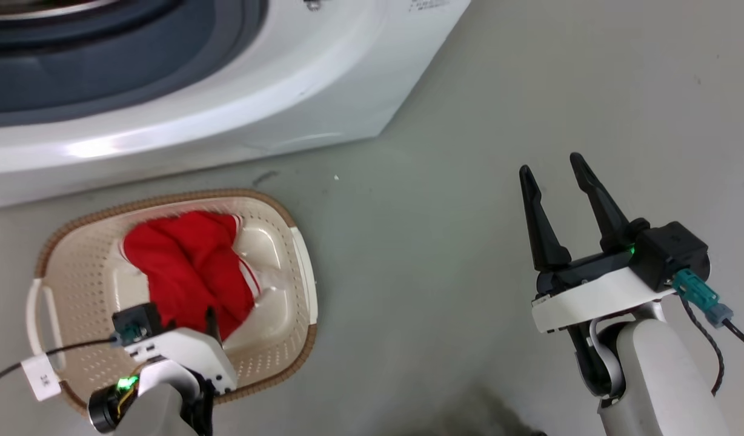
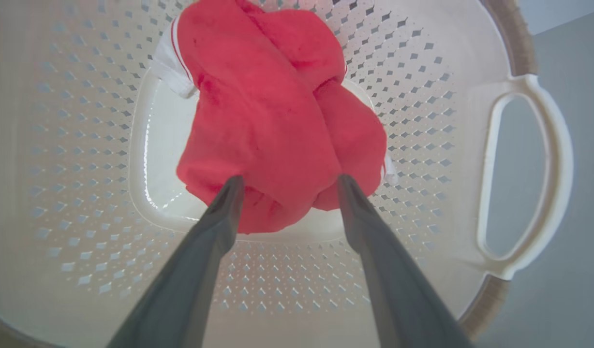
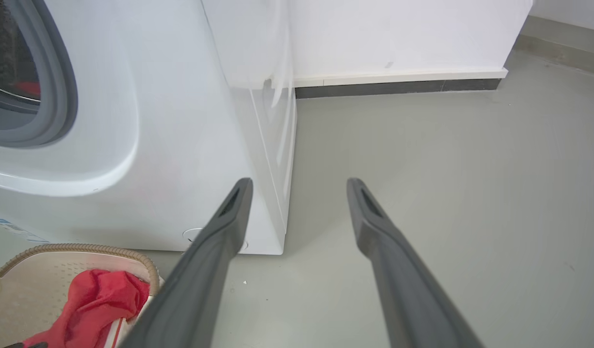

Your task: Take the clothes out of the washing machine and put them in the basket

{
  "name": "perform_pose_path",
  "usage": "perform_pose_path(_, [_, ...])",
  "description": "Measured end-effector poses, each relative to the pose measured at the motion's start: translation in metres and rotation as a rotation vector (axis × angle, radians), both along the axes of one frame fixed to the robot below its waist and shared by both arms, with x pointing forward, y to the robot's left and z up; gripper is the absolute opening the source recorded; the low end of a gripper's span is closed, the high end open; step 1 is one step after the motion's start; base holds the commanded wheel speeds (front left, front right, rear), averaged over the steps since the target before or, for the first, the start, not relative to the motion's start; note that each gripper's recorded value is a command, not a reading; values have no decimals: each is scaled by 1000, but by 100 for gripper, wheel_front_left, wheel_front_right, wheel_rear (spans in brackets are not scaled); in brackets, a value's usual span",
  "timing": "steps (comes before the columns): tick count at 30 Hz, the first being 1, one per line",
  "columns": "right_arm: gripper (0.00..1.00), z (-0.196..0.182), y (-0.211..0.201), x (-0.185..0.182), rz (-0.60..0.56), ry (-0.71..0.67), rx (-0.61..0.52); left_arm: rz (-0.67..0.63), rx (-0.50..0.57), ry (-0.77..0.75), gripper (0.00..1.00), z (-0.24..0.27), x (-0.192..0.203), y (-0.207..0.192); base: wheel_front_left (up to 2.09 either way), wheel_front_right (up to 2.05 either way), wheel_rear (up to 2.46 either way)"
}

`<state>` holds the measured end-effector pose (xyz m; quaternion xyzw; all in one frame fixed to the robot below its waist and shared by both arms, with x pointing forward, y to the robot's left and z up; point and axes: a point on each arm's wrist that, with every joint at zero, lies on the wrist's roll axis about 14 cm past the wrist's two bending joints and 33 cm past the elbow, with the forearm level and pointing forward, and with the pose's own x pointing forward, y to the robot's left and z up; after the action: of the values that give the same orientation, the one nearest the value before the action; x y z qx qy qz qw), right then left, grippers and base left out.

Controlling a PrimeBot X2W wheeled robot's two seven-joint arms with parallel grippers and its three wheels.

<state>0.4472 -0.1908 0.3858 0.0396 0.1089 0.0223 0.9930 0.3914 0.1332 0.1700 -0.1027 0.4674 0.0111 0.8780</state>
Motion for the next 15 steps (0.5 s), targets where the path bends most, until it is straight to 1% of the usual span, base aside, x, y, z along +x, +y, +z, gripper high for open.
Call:
perform_pose_path(8, [100,37,7,-14,13,-67,2,13,-6,-121,100,51,-6,5,0,0,0])
perform_pose_path(15, [100,73,12,-23,24,-139,0,22,21,-325,100,108,12,20,0,0,0])
